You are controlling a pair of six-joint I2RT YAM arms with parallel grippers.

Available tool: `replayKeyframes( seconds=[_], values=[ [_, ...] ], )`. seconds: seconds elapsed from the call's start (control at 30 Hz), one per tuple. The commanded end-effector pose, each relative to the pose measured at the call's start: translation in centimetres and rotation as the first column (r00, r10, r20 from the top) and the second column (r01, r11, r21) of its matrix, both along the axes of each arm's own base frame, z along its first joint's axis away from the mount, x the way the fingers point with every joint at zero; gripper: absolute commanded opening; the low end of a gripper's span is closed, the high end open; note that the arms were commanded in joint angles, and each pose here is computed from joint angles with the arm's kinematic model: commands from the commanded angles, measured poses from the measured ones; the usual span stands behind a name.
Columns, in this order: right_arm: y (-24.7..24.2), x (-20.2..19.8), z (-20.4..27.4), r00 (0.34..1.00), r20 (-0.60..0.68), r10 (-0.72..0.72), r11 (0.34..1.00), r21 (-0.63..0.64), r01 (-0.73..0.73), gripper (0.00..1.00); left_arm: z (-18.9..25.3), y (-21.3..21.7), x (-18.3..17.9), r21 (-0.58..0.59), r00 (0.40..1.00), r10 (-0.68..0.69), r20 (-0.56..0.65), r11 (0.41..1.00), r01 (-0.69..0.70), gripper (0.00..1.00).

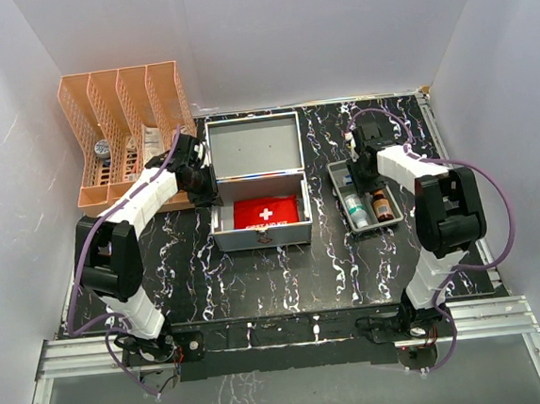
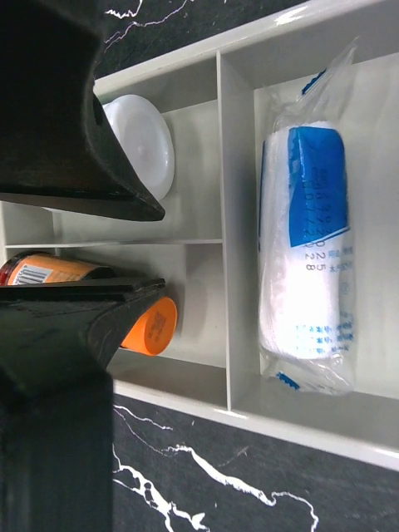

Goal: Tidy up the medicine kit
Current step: Pick up the medicine box compartment at the center of the board.

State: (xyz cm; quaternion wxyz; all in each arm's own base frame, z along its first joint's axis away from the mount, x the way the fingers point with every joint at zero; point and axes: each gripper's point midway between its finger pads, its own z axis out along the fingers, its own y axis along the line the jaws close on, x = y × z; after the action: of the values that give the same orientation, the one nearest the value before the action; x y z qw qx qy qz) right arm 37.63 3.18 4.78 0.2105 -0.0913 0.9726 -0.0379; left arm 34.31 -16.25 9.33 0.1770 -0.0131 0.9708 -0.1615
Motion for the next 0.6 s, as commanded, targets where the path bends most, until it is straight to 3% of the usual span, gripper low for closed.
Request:
replayKeyframes(
  seconds=[0.0, 0.23, 0.57],
  values=[
    [0.2, -0.1, -0.2, 1.0, -0.007, -0.007, 1.0, 0.02, 0.007, 0.31, -1.8, -1.2, -3.6, -0.054, 0.983, -0.03, -0.184, 0.998, 0.02, 0.0],
    [-0.2, -2.6, -2.1, 0.994, -0.1, -0.043, 0.999, 0.009, 0.044, 0.31, -1.8, -1.5, -3.3, -0.063, 0.982, -0.036, -0.187, 0.998, 0.024, 0.0],
    [-0.3, -4.9, -1.2, 0.982, -0.173, -0.073, 0.997, 0.003, 0.075, 0.34, -1.9, -1.8, -2.9, -0.072, 0.981, -0.044, -0.187, 0.997, 0.031, 0.0]
  ],
)
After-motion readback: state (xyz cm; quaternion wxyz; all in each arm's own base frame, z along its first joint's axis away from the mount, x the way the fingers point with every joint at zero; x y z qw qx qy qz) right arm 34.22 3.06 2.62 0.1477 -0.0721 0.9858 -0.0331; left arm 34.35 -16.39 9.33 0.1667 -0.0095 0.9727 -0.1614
